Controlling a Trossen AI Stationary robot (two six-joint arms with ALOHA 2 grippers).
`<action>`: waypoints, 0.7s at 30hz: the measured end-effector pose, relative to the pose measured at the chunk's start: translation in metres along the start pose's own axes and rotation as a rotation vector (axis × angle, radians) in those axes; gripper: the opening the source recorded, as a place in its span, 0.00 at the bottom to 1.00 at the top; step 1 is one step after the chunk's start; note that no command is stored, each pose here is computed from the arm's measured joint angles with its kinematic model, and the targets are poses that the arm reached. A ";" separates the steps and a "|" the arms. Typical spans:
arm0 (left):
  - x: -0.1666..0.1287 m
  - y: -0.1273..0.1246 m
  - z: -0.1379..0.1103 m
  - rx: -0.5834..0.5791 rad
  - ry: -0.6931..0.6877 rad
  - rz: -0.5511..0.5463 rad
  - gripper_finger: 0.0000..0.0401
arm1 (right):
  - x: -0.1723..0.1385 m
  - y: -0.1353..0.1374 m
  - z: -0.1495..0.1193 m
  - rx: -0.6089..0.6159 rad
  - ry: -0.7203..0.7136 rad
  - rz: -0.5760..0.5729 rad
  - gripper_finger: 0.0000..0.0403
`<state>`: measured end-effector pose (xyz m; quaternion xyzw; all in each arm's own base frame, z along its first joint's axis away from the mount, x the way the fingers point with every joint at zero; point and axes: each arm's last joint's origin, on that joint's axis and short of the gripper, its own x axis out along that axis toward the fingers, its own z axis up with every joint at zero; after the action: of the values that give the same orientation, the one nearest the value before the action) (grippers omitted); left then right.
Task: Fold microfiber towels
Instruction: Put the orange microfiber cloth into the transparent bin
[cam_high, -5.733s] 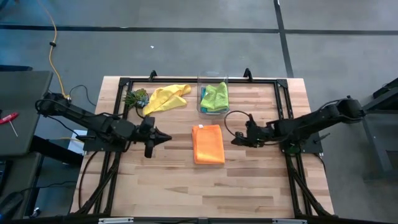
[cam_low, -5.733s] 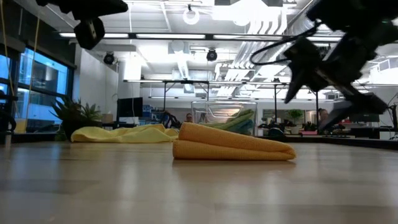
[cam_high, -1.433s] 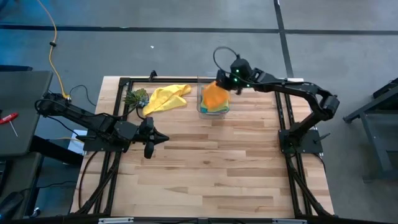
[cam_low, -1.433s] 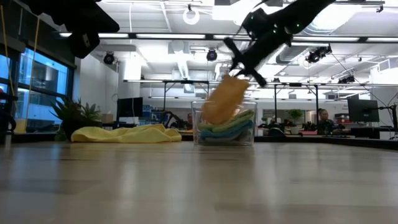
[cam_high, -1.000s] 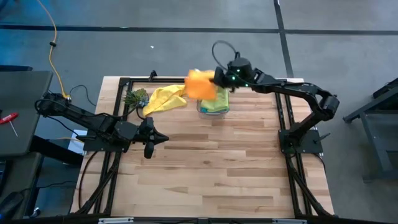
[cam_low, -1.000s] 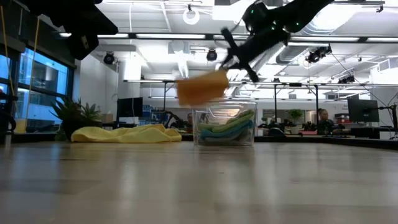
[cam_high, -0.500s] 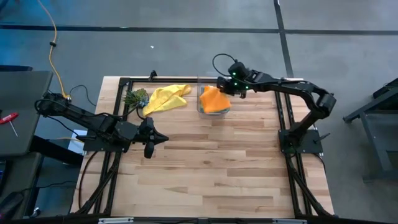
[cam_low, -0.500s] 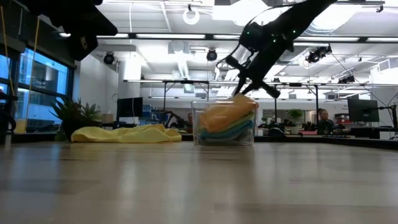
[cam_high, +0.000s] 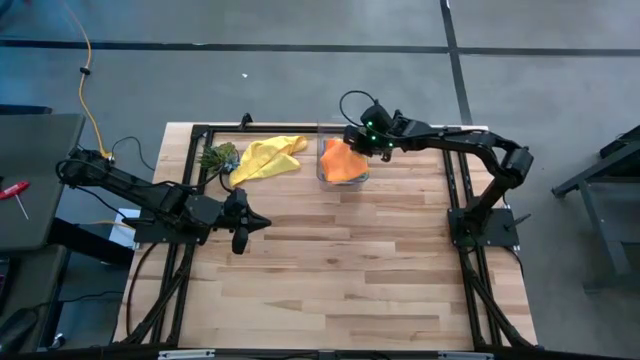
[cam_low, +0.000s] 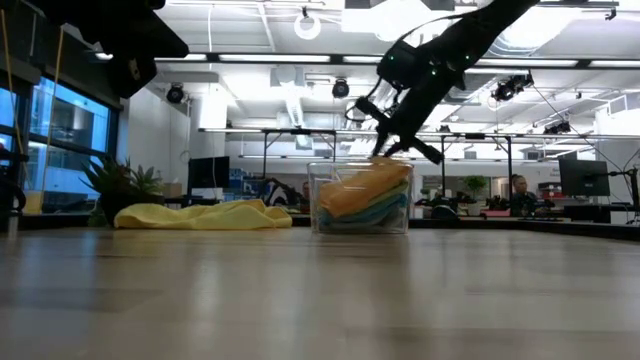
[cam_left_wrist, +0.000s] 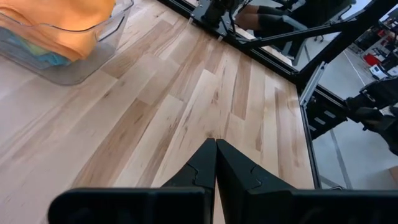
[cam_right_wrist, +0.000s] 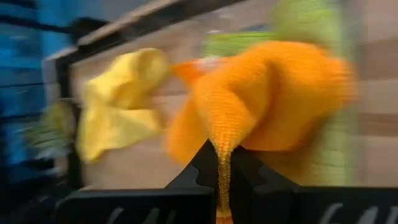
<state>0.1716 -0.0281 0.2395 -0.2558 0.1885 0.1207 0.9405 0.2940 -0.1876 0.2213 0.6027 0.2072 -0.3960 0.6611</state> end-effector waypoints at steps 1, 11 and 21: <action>0.000 0.000 0.000 0.001 0.000 0.000 0.00 | 0.000 0.003 0.000 -0.004 0.003 0.033 0.00; 0.000 0.000 0.000 0.003 0.000 0.000 0.00 | -0.013 0.040 -0.004 -0.241 -0.089 0.181 0.00; 0.000 0.000 0.000 0.003 0.001 -0.001 0.00 | 0.005 -0.010 0.001 -0.042 0.097 -0.176 0.00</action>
<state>0.1716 -0.0281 0.2394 -0.2546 0.1891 0.1200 0.9407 0.2894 -0.1896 0.2112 0.5868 0.2994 -0.4183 0.6253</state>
